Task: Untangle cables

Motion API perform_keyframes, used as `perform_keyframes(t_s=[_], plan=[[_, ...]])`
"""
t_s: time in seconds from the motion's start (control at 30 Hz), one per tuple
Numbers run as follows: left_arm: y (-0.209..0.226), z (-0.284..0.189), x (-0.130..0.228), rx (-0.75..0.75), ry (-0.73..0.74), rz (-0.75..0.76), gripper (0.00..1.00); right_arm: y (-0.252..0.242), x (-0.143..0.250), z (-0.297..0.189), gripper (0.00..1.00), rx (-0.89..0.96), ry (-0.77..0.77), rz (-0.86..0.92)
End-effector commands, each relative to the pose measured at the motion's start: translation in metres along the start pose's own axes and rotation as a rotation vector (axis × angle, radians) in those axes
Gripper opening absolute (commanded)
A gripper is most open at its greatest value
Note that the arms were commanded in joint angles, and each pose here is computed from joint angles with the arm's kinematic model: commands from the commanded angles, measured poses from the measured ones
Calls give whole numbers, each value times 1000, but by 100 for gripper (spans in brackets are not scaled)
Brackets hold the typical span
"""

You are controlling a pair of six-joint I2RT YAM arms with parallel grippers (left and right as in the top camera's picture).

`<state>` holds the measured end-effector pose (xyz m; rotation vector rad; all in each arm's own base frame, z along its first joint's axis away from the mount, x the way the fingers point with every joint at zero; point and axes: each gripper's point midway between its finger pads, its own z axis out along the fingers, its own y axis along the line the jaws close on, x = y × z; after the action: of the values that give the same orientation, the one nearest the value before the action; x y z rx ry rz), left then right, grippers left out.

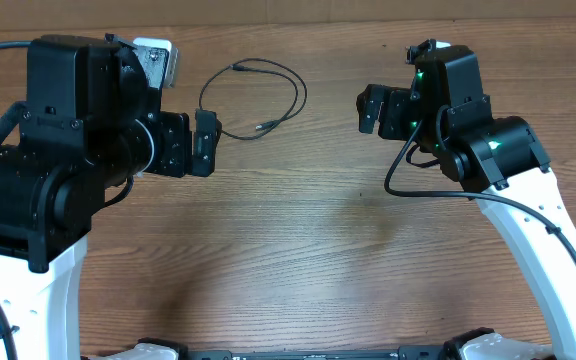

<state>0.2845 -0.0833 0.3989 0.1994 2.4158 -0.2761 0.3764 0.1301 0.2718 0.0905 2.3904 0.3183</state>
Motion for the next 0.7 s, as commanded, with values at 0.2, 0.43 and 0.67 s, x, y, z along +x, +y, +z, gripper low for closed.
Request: perform_keyframes(t_s=[0.2, 0.43, 0.67], plan=[[2, 0, 0, -17, 1, -2, 100, 0, -3, -1, 100, 6, -11, -5], [0, -14, 1, -13, -35, 2, 100, 0, -3, -1, 100, 6, -11, -5], [-4, -41, 5, 4, -106, 1, 100, 0, -3, -1, 100, 6, -11, -5]])
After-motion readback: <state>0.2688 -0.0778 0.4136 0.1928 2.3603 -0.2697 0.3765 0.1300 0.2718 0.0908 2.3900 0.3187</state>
